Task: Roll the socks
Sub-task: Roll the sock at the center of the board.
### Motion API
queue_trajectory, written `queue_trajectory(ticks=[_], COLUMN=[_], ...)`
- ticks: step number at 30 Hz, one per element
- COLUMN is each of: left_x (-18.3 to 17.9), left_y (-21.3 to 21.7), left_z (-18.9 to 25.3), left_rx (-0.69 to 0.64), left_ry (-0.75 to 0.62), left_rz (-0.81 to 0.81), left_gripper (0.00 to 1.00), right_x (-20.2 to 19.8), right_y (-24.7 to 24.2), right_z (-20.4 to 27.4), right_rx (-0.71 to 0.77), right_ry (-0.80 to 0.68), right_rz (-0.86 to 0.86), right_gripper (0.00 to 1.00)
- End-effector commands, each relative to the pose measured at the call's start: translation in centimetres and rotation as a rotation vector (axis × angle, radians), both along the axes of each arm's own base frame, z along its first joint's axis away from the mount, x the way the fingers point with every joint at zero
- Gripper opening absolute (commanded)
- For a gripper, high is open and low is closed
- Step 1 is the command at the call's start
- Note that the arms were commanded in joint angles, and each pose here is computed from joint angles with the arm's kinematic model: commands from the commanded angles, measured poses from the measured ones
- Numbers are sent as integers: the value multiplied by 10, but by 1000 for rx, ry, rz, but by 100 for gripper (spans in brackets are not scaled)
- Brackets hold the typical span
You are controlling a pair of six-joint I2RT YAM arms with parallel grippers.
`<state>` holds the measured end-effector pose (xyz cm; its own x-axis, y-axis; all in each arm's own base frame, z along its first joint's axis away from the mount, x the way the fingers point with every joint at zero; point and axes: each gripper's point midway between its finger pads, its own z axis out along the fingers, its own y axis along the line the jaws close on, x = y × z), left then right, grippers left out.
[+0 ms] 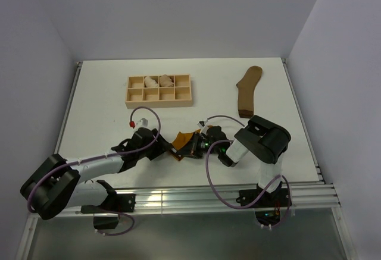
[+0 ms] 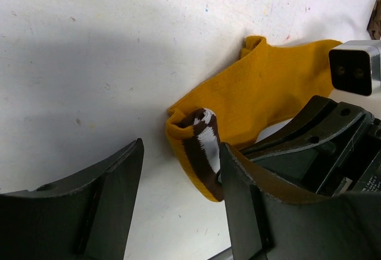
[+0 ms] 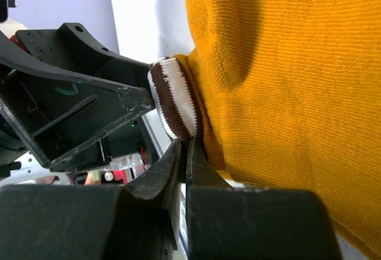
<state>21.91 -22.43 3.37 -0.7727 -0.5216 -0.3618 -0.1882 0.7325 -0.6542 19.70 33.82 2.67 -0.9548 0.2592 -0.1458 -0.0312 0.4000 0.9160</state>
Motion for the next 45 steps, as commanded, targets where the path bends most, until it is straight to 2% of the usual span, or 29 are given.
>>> queue_trajectory(ticks=[1,11,15,16,21,22,24,27,30,34,35,36,41,45], left_x=[13,17,18,19,20,22,23,27,32,36,34,37,36,33], left_y=[-9,-10,-10,-10,-9,-10,-9,-8,-4,9,14,17,23,22], left_z=[11,2,1,0,-5,-3,-4,0,3,6,5,8,10,7], left_rx=[-21,9,16,21,53,55,71,96,134,217,243,256,304,321], left_ry=[-35,-19,-13,-11,7,2,7,2,-10,-20,-10,-20,-9,5], left_rz=[18,23,28,30,27,24,26,31,42,65,66,80,71,42], left_gripper=[59,48,38,33,22,18,15,10,6,4,4,4,4,4], right_x=[-2,-3,-1,1,5,9,11,21,34,45,51,45,44,25], right_y=[-5,-3,-2,-1,-3,-1,-6,-12,-21,-26,-36,-31,-27,-10], right_z=[-11,-15,-14,-13,-10,1,1,19,34,57,54,58,64,64], right_rx=[-20,-32,-41,-42,-92,-87,-144,-217,-343,-482,-572,-598,-820,-862], right_ry=[26,41,24,17,-59,-102,-152,-282,-413,-586,-640,-683,-916,-1055], right_rz=[-10,9,18,19,38,41,59,61,52,48,37,57,66,104], right_gripper=[0,0,0,1,7,12,19,41,51,58,59,61,62,62])
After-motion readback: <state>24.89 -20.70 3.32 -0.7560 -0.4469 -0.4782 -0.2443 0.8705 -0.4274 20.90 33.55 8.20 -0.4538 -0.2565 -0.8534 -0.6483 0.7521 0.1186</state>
